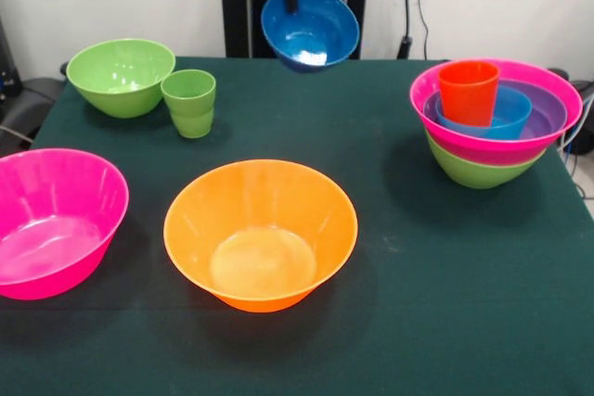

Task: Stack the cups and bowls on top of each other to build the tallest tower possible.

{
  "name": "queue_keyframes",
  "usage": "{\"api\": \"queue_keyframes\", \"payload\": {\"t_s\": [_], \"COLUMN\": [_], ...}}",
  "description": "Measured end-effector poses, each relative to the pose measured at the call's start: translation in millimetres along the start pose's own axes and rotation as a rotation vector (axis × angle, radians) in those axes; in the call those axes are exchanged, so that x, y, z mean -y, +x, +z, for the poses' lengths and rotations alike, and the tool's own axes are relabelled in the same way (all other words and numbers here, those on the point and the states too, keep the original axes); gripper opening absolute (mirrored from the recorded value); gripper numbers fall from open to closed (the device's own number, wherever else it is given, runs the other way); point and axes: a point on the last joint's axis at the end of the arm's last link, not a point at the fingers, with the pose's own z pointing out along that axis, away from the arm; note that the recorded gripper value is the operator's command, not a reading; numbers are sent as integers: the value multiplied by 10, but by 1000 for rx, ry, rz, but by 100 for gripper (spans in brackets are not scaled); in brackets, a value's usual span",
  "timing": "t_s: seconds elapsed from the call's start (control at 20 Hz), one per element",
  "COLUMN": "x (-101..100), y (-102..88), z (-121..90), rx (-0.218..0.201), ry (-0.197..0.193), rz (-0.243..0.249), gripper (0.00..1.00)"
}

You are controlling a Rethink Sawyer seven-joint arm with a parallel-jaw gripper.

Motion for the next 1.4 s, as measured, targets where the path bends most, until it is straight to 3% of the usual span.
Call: {"api": "queue_keyframes", "payload": {"t_s": [0.1, 0.15, 0.45, 0.6, 0.65, 0.85, 0.95, 1.4], "x": [-63, -155, -369, -483, -541, -603, -651, -732], "y": [-11, -2, 150, 320, 453, 656, 855, 1170], "z": [29, 58, 86, 85, 80, 67, 33, -133], "rx": [-10, -25, -93, -143, -170, -206, -244, -294], "ry": [-33, -81, -188, -243, -272, -311, -352, -452], "rz": [-5, -22, -80, -144, -197, -279, -364, -525], "gripper": [0, 0, 0, 0, 0, 0, 0, 0]}}
